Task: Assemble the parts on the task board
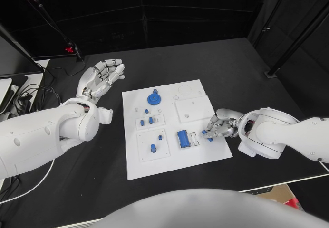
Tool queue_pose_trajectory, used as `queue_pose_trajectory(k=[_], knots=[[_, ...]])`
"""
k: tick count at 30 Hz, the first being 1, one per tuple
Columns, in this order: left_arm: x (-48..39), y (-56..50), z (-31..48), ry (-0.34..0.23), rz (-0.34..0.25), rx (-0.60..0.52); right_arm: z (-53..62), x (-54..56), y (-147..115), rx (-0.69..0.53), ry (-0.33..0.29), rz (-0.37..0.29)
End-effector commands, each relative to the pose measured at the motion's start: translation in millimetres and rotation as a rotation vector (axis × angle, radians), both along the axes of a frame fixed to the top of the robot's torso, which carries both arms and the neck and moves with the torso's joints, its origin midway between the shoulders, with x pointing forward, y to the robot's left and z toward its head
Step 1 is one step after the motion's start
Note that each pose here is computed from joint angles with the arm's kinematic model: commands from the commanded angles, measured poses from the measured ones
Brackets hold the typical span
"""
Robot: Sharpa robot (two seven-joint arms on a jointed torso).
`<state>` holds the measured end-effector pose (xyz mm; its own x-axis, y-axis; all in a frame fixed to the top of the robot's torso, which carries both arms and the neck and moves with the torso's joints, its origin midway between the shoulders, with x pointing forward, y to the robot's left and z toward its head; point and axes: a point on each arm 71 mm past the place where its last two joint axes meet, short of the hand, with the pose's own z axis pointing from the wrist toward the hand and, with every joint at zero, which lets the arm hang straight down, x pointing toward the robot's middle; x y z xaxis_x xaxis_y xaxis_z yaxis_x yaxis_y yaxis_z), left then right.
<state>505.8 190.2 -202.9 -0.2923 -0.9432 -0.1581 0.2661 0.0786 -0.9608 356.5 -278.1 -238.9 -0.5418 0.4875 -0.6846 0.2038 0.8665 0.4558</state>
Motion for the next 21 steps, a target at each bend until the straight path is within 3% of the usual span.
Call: queue_pose_trajectory(k=[1,11,21], knots=[[-1.9,-0.7,7.8,-0.096,-0.021,-0.035,4.1,-2.4,4,0.146,-0.012,-0.044],[-1.6,-0.3,7.7,-0.095,-0.019,-0.033,11.9,-9.6,0,0.208,-0.042,-0.069],[-1.3,-1.6,7.5,-0.094,-0.021,-0.033,16.9,-18.3,7,0.241,0.008,-0.089]])
